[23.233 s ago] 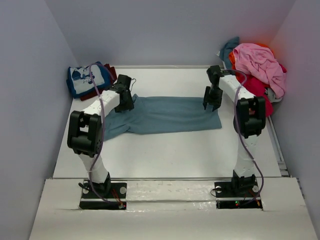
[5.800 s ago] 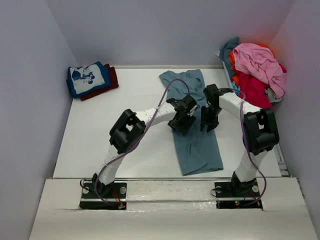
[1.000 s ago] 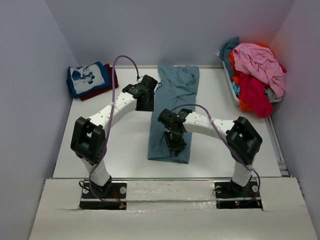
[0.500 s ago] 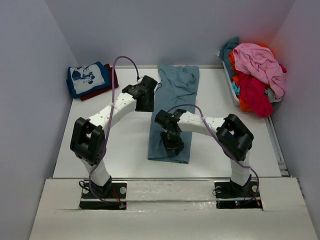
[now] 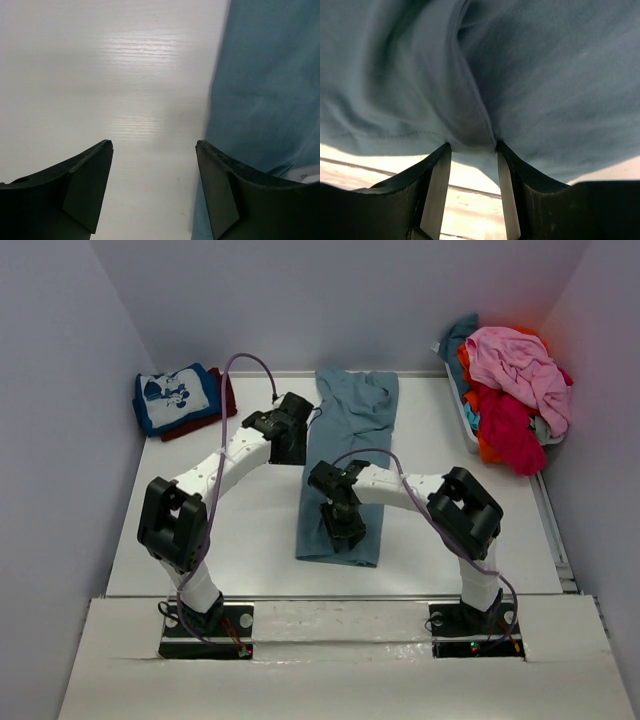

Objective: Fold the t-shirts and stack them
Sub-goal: Grab the bottom of the folded rectangular tshirt with both arms

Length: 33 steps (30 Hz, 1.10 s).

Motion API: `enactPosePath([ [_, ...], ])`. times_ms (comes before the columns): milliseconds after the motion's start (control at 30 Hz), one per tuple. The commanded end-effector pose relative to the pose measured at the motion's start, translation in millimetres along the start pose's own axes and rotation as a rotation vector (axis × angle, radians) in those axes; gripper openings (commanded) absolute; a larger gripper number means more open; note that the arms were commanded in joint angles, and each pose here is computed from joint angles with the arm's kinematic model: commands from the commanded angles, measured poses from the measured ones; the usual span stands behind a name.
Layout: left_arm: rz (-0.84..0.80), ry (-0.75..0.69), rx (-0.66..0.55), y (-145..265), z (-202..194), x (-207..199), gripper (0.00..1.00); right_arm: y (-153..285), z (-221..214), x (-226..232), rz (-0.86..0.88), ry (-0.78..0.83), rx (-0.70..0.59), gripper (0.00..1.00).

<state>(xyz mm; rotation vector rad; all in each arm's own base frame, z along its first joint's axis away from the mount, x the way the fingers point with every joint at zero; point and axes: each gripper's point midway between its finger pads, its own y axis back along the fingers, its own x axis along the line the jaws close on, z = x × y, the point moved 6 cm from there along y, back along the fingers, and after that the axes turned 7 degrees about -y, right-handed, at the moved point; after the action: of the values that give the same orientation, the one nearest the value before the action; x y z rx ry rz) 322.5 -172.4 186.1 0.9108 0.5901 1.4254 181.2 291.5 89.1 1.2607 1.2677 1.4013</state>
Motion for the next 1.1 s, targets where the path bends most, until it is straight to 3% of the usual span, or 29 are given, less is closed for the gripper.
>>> enactPosePath([
  [0,0.004,0.019,-0.050,16.4,5.0,9.8,0.80,-14.3,3.9,1.9,0.018,0.005,-0.010,0.48],
  [133,0.004,0.020,-0.050,17.3,5.1,10.1,0.80,-15.8,3.3,0.4,0.014,0.001,-0.014,0.44],
  [233,0.004,0.020,-0.049,17.1,5.1,10.0,0.80,-11.7,4.0,0.7,0.013,0.003,-0.022,0.32],
  [300,0.004,0.021,-0.049,16.9,5.4,9.7,0.80,-5.8,4.8,0.4,0.006,0.000,-0.035,0.17],
  [400,0.004,0.022,-0.050,17.2,5.9,9.7,0.80,1.6,5.6,0.1,0.002,0.001,-0.051,0.07],
  [1067,-0.004,0.003,-0.033,11.1,1.0,7.6,0.80,36.9,-0.8,-7.8,-0.050,0.001,-0.061,0.11],
])
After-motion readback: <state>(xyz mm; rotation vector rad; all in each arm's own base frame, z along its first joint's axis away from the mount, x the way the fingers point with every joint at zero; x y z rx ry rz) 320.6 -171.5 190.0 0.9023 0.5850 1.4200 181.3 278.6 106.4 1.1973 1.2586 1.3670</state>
